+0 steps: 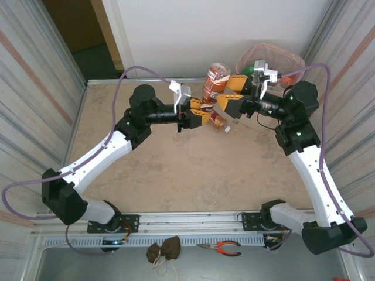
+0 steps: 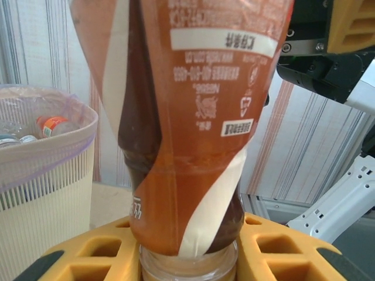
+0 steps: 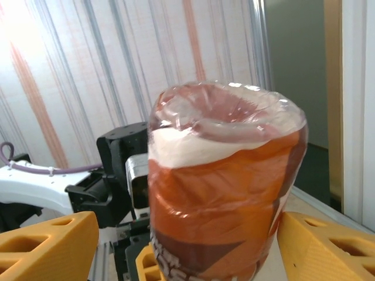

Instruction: Put the plastic bottles in the bin

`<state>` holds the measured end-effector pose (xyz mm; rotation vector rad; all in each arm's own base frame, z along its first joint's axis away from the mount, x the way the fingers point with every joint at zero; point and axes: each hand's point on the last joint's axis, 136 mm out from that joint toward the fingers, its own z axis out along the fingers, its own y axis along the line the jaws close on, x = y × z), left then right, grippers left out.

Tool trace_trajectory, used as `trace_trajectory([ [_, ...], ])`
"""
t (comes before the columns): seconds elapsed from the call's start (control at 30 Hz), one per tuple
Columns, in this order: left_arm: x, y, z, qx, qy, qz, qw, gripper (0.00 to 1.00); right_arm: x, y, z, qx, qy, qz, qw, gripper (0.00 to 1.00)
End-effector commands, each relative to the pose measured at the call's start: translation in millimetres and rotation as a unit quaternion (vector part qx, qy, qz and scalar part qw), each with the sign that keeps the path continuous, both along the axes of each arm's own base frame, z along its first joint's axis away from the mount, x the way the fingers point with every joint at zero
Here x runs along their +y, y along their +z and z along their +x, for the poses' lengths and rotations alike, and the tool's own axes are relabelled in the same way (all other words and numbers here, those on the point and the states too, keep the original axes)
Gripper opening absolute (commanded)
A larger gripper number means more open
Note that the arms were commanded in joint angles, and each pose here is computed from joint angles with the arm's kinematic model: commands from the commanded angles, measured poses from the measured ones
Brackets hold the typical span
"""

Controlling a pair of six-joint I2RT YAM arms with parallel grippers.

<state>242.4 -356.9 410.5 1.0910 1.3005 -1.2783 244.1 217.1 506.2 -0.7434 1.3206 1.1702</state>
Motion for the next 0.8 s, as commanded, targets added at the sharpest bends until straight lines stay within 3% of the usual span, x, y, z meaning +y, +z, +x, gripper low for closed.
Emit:
trace_trajectory([
  [0.0, 4.8, 18.7, -22.1, -0.027, -0.028, -0.022, 0.999, 0.11, 5.8, 24.0, -5.9, -0.024, 0.008, 0.018, 1.000, 0.77],
  [0.6, 1.9, 16.2, -27.1, -0.024, -0.040, -0.018, 0.999, 0.13, 12.4, 28.7, 0.1, -0.029, 0.007, 0.021, 0.999, 0.58],
  [0.77, 1.8, 14.5, -25.0, -0.024, -0.033, -0.016, 0.999, 0.24, 10.9, 29.0, 2.3, -0.031, -0.002, 0.022, 0.999, 0.56],
])
